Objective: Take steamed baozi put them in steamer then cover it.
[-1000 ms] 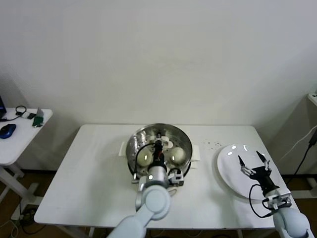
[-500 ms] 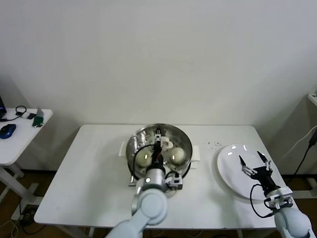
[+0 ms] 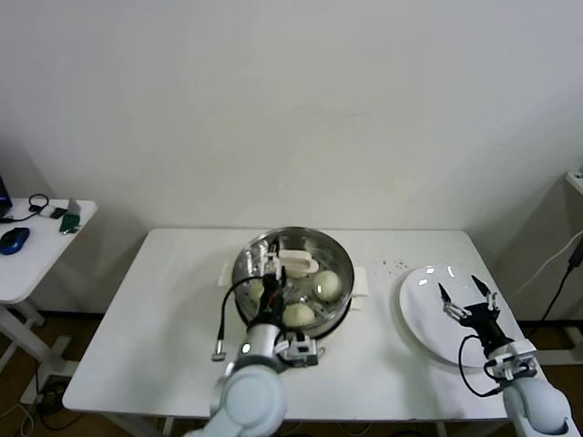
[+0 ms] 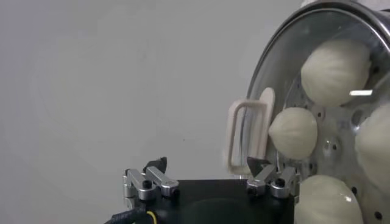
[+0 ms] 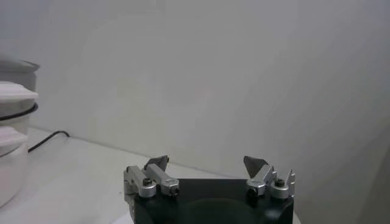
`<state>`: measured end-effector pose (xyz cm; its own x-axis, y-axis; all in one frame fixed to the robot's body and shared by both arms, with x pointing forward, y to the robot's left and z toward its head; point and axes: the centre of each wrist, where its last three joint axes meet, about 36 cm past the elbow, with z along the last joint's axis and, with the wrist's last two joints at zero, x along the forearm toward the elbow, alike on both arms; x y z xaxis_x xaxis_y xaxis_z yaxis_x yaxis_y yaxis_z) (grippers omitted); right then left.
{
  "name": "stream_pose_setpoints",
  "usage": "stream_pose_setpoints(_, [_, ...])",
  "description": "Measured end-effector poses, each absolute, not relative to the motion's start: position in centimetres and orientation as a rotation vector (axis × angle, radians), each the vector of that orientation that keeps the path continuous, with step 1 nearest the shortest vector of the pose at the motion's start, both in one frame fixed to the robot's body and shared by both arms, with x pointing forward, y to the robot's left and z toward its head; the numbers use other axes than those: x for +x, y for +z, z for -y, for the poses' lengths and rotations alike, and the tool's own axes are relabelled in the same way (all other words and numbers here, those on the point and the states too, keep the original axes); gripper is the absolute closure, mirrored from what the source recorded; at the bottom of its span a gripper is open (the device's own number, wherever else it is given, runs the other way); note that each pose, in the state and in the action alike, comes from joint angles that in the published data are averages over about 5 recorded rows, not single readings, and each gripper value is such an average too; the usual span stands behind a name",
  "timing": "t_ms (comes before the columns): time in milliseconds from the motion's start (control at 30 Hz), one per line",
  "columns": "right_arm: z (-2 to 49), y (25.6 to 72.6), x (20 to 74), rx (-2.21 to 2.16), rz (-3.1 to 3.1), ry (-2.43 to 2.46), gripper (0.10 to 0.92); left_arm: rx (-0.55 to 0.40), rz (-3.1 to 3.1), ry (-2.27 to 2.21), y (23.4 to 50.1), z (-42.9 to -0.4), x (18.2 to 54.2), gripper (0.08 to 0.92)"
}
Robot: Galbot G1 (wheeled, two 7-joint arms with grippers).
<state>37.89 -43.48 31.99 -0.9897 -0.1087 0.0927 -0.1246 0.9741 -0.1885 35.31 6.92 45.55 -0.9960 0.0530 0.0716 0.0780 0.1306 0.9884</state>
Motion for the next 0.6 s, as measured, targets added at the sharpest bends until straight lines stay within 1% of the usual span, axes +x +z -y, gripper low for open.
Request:
stream_pose_setpoints(200, [43.2, 32.0, 38.0, 0.186, 3.036, 0.301, 0.2, -0.095, 2.439, -1.968, 46.3, -9.2, 33.8, 0.177])
stream_pose_setpoints(300, [43.2, 31.8, 37.9, 0.187, 3.032, 0.301, 0.2, -0.046, 2.498, -1.881, 46.3, -10.8, 33.6, 0.177])
stream_pose_setpoints(500, [43.2, 31.5, 37.5, 0.18, 3.027, 0.291, 0.2, 0.082, 2.605, -1.598, 45.8, -14.7, 33.7, 0.177])
stream_pose_setpoints(600, [43.1, 31.4, 37.3, 0.179, 3.027, 0.282, 0.2, 0.111, 2.653, -1.442, 45.0, -17.0, 33.7, 0.177])
